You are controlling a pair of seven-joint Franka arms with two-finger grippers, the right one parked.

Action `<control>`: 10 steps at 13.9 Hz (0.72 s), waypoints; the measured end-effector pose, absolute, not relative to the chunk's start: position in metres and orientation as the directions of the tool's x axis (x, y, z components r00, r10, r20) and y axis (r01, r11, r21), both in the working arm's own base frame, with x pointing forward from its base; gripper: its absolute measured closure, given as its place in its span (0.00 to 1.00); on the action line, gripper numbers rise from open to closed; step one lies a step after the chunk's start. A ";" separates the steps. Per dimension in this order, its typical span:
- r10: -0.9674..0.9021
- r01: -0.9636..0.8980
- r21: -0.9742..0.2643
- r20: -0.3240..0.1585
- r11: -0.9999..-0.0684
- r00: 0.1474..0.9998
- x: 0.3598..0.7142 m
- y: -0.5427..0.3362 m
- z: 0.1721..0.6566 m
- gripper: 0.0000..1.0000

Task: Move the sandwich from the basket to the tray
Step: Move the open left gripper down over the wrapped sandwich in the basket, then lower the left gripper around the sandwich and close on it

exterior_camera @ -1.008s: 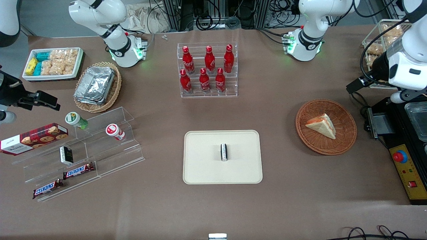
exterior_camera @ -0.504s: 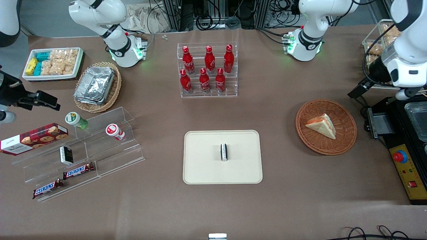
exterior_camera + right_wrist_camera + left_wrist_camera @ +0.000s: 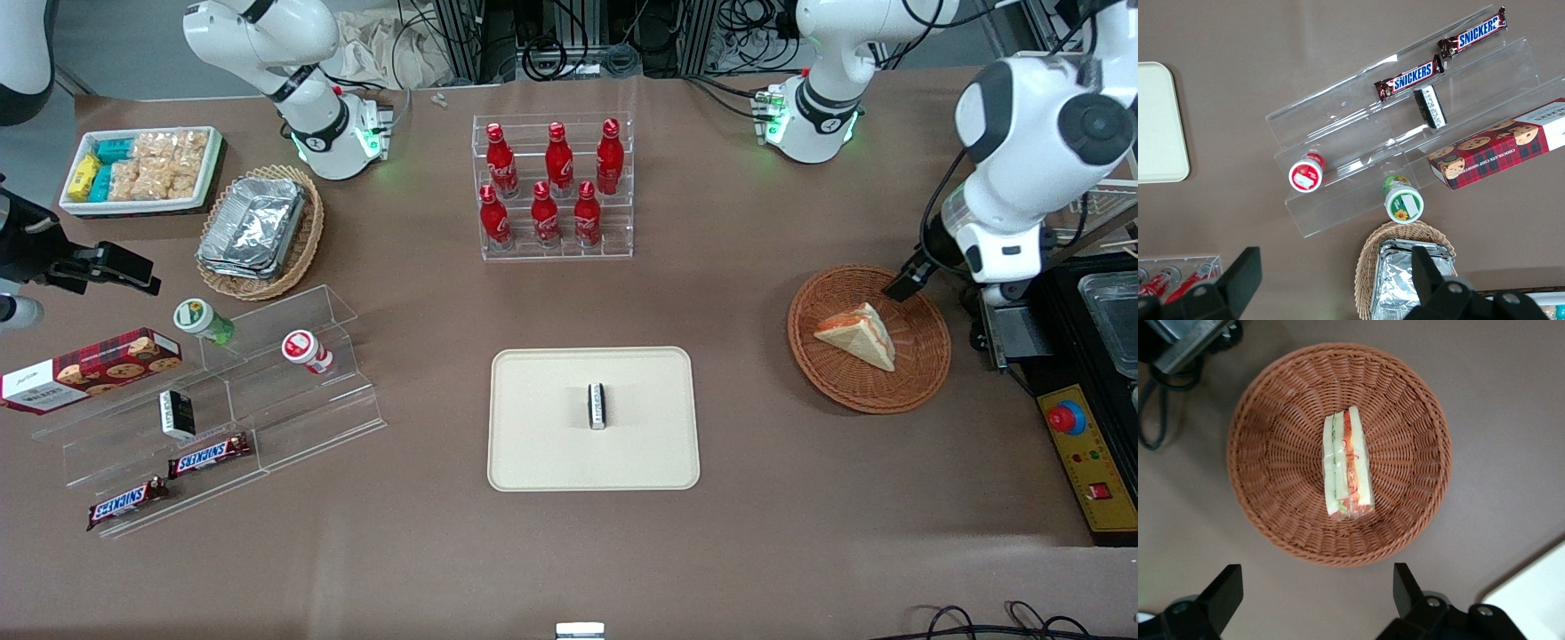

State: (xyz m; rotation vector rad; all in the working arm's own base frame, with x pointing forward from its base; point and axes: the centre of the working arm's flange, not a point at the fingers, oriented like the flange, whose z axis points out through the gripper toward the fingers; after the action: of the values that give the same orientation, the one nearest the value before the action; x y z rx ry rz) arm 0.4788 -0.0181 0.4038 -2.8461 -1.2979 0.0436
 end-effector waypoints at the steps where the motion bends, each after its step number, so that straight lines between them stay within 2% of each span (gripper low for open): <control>1: 0.756 0.756 -0.021 -0.018 -0.654 0.654 0.478 -0.018 0.386 0.00; 10: 0.788 0.787 -0.042 -0.031 -0.616 0.615 0.485 0.005 0.258 0.00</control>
State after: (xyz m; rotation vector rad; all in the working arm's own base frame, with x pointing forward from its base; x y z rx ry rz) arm 0.4854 0.0046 0.2585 -2.8012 -1.3661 0.0720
